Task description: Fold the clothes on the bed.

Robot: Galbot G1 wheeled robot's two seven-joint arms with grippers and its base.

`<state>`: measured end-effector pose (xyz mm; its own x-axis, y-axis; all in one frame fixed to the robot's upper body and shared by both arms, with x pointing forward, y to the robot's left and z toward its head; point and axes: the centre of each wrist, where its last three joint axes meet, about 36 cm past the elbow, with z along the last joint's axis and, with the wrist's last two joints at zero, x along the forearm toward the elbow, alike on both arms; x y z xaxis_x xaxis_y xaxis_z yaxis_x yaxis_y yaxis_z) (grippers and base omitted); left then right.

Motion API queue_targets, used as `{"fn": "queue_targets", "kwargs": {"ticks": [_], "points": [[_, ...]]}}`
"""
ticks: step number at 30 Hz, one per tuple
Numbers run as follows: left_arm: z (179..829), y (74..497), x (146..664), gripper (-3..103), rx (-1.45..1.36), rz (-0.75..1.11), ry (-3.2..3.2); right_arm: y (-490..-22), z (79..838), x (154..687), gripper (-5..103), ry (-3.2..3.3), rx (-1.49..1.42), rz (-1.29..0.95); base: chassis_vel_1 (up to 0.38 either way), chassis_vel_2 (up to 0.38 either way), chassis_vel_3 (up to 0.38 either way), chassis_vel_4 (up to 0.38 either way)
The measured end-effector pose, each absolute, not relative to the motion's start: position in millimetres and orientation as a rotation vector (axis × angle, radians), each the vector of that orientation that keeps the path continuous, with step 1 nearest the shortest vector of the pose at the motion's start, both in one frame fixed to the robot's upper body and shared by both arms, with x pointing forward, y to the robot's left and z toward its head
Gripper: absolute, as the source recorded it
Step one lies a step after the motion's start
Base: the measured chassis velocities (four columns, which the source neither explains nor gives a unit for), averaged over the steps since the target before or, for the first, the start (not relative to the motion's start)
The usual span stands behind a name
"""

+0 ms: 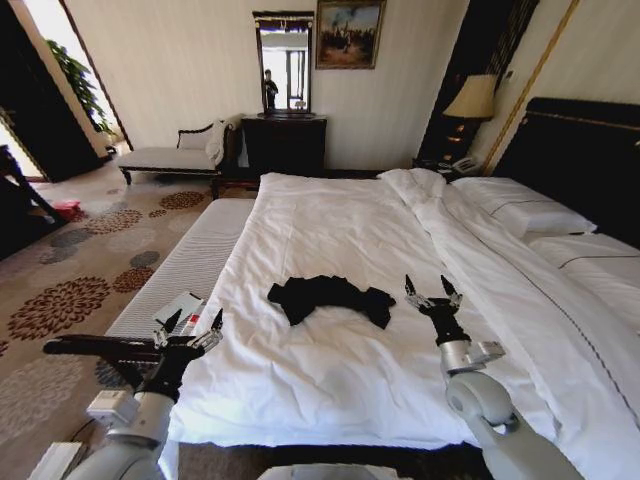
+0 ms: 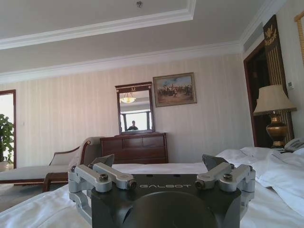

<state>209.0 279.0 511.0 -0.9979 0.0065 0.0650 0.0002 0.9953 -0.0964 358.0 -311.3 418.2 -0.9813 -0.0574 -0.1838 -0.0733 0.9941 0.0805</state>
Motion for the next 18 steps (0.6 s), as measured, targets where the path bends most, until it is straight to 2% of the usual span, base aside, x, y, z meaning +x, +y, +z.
{"fn": "queue_targets", "kwargs": {"ticks": [10,18], "points": [[509.5,273.5,210.0,100,0.026,0.245,-3.062,-305.9,402.0,380.9,100,2.975,-0.127,0.134,-0.004,-0.005,0.004,0.005],[524.5,288.0,225.1,100,0.173,0.361,-3.012,-288.1,424.7,406.7,100,3.084,-0.254,0.243,0.000,0.000,0.000,0.000]]}}
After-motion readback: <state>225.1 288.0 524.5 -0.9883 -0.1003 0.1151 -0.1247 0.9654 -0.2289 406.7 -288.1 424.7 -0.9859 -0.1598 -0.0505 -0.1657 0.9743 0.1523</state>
